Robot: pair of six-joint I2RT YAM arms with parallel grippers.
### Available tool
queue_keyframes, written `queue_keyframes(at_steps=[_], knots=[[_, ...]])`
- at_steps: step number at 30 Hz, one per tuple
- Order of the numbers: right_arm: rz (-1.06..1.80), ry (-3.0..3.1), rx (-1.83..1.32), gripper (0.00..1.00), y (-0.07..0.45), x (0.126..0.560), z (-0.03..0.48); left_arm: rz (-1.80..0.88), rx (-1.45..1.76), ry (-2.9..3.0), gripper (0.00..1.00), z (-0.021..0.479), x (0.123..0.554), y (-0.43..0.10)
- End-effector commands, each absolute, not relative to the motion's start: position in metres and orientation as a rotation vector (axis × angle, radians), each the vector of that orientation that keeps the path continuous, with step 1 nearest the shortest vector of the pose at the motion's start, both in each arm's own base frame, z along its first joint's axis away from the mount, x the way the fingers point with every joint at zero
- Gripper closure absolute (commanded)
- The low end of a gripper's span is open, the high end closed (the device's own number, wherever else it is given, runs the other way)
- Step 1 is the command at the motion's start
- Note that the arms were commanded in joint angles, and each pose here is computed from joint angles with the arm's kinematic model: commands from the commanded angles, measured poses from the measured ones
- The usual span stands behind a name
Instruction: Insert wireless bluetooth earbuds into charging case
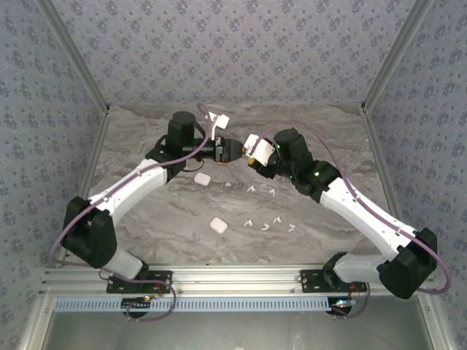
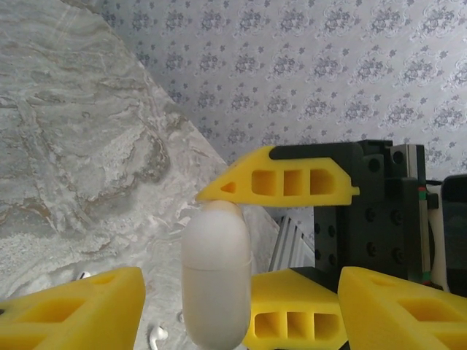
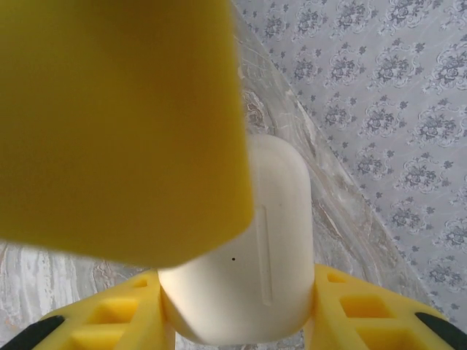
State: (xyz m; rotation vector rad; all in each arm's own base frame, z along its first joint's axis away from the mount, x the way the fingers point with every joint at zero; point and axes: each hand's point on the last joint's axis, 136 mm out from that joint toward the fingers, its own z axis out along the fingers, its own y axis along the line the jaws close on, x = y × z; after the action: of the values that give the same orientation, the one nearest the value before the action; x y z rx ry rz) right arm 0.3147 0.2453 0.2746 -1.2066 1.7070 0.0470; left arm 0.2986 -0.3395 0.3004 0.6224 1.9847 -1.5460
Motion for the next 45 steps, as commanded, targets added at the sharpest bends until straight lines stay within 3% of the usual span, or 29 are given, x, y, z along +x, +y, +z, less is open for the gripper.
queue_keyframes(at_steps=[1,10,24,29,34,37,45], knots=[[0.061,1.662,-1.180,0.57,0.245,0.313,0.298,-1.591,0.693,1.917,0.34,0.315,0.291,-0.350],[0.075,1.691,-1.148,0.57,0.240,0.318,0.299,-1.617,0.730,1.899,0.56,0.315,0.285,-0.352],[0.105,1.687,-1.186,0.54,0.241,0.311,0.297,-1.647,0.707,1.890,0.76,0.313,0.291,-0.361],[0.193,1.690,-1.147,0.35,0.236,0.303,0.314,-1.615,0.696,1.880,0.82,0.313,0.293,-0.359],[0.460,1.732,-1.041,0.00,0.219,0.288,0.319,-1.536,0.671,1.803,0.95,0.316,0.299,-0.354],[0.670,1.704,-0.951,0.00,0.209,0.281,0.333,-1.494,0.659,1.705,1.00,0.320,0.300,-0.351],[0.957,1.659,-0.768,0.00,0.203,0.280,0.354,-1.378,0.739,1.453,1.00,0.338,0.278,-0.352]])
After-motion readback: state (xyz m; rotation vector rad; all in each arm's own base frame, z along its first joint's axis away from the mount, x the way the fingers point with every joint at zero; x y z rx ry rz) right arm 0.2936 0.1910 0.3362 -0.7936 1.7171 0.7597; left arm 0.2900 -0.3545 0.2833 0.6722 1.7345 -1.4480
